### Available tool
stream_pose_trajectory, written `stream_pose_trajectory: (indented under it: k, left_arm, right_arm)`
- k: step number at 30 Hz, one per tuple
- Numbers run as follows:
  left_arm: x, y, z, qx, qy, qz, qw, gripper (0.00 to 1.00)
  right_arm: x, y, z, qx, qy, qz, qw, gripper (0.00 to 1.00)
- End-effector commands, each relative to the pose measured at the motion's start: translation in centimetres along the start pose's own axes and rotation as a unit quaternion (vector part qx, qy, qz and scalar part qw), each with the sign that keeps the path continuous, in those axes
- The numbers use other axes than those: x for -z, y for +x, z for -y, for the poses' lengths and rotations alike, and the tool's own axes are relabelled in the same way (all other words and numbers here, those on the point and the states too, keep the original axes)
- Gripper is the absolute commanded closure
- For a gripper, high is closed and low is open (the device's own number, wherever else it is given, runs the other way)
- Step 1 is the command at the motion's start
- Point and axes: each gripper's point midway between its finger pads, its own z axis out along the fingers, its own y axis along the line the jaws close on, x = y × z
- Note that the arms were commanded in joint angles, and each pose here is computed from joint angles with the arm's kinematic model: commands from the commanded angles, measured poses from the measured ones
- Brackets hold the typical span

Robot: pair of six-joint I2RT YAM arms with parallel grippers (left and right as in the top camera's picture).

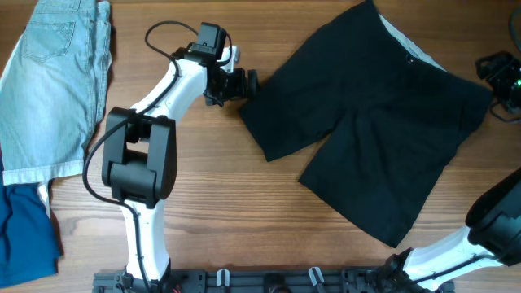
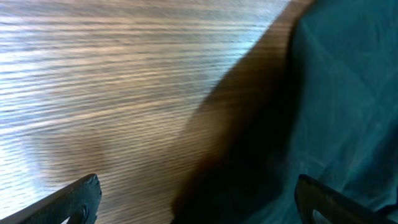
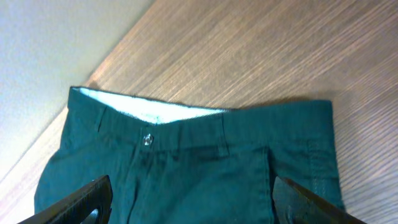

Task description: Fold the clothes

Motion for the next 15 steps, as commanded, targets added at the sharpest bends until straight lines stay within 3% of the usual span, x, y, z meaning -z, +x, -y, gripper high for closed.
stream_pose_trajectory:
  k: [1,3,5,7,11,12,15]
  left_arm:
    - [-1.1,1.3,2.5,-0.029,0.025,-0.020,0.999,0.01]
    - [-2.0,2.1,3.2,-0.037,0.024,-0.031,0.999,0.05]
    - [-2.8,2.6,2.8,-0.039,0.008,-0.037,0.999,0.17]
    - [-3.2,2.8,1.5,-0.029,-0.027,-0.038,0.998,0.53]
    - [-2.7,1.9,-1.1,-0.007,-0.084,-0.019,0.996,0.89]
    - [-2.5,1.6,-1.8,-0.003,-0.093,-0.014,0.996,0.96]
    - [-1.3,-0.2,-5.6,0.021,-0.137,0.014,0.990,0.96]
  right_arm:
    - [0.3,0.2,-2.0,0.022,-0.017,-0.006,1.000,0.17]
    - [0.1,0.4,-2.6,0.027,-0.020,-0.009,0.999,0.17]
    - [-0.1,0.6,-3.1,0.031,-0.023,-0.010,0.999,0.17]
    - [-0.2,0.8,-3.6,0.036,-0.027,-0.013,0.999,0.17]
    - [-0.6,1.5,-4.8,0.059,-0.032,-0.021,0.998,0.17]
    - [-0.7,1.7,-5.2,0.061,-0.035,-0.023,0.997,0.17]
    - [-1.1,2.5,-6.6,0.073,-0.044,-0.032,0.996,0.18]
